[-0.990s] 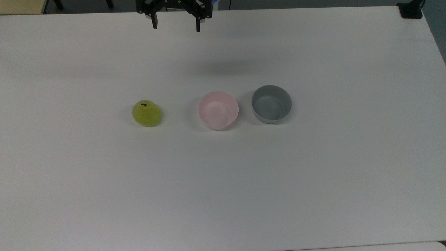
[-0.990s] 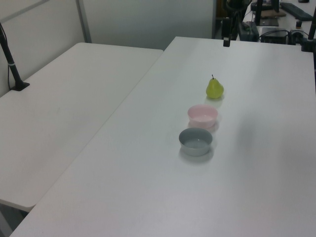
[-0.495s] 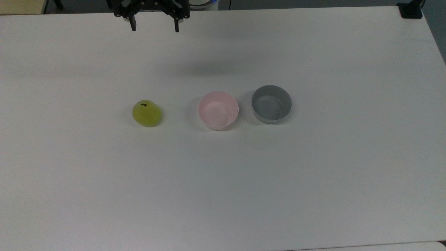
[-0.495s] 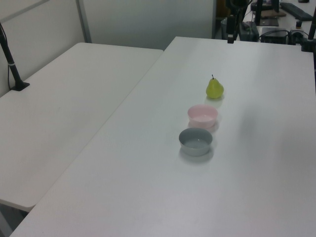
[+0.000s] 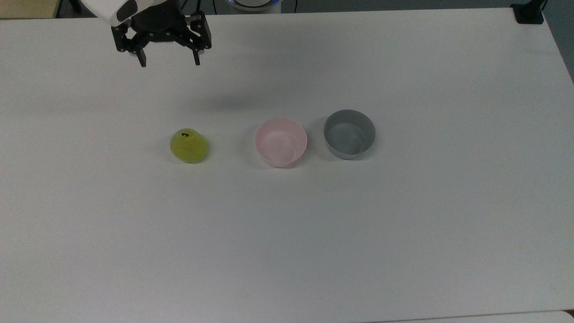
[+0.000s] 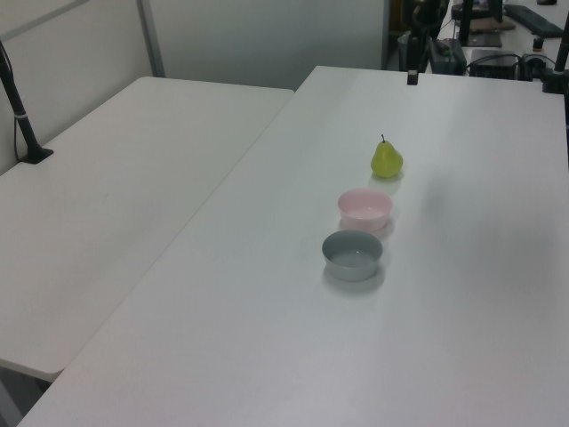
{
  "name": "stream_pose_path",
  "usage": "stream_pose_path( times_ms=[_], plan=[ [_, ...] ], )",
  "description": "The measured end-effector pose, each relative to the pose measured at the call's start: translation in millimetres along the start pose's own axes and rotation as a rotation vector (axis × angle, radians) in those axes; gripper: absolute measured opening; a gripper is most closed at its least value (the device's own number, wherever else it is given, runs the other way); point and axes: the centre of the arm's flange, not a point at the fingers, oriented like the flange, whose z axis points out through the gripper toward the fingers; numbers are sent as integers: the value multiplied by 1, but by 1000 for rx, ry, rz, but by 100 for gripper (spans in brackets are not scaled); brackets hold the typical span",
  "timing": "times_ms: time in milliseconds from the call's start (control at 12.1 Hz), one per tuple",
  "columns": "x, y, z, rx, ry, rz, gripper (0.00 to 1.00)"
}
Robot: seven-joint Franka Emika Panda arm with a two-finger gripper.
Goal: Place the pear in the bowl
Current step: 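Move the open gripper over the yellow-green pear and lower it, then close the gripper around the pear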
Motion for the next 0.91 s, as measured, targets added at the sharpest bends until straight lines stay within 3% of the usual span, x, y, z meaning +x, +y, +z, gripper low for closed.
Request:
stream_pose_path(
  times_ms=[247,907],
  plan=[
    [17,2,50,-25,3,-24,100],
    [35,-2,178,-77,23,-83,100]
  ],
)
